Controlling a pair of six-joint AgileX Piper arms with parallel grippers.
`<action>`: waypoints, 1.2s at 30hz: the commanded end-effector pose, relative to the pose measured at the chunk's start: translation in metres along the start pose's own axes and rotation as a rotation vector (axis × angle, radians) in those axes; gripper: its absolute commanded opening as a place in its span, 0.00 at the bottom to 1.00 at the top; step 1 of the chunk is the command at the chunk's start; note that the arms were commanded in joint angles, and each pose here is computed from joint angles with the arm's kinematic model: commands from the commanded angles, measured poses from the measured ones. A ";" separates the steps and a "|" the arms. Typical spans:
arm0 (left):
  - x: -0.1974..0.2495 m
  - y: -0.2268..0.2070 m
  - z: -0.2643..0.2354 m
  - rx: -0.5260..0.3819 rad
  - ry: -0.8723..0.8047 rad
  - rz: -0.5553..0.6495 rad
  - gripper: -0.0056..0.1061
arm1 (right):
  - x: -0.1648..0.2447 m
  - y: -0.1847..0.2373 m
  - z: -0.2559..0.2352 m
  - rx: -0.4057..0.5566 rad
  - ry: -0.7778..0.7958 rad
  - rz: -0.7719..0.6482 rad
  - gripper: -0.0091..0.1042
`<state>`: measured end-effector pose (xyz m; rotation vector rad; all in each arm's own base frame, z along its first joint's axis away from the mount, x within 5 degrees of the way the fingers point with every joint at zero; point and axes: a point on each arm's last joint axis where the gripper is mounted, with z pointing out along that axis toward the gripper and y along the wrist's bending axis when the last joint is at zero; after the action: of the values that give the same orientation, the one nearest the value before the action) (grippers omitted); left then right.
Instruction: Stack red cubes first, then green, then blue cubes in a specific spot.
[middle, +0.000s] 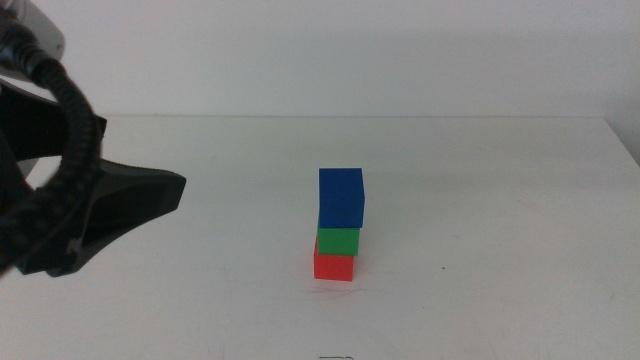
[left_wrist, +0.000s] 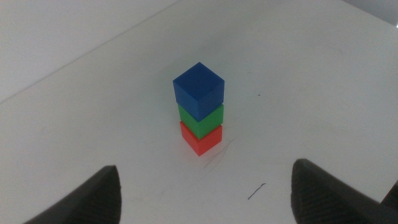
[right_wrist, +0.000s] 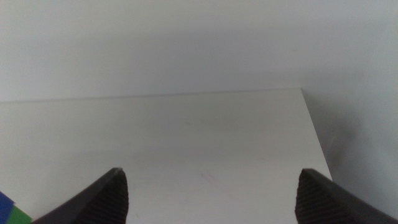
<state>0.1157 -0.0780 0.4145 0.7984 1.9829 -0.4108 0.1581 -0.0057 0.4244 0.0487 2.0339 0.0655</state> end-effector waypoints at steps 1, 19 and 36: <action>-0.012 0.000 -0.007 -0.008 -0.092 -0.009 0.89 | -0.011 -0.002 -0.003 0.020 -0.116 -0.026 0.80; -0.012 0.000 -0.007 -0.008 -0.093 -0.009 0.89 | -0.017 0.019 -0.002 -0.033 -0.212 -0.145 0.80; 0.032 0.031 -0.027 -0.472 -0.308 -0.022 0.89 | -0.017 0.019 -0.002 -0.030 -0.204 -0.148 0.80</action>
<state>0.1072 -0.0357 0.3918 0.5061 1.8387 -0.0922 0.1653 0.0119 0.4266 -0.1031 1.9286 0.0106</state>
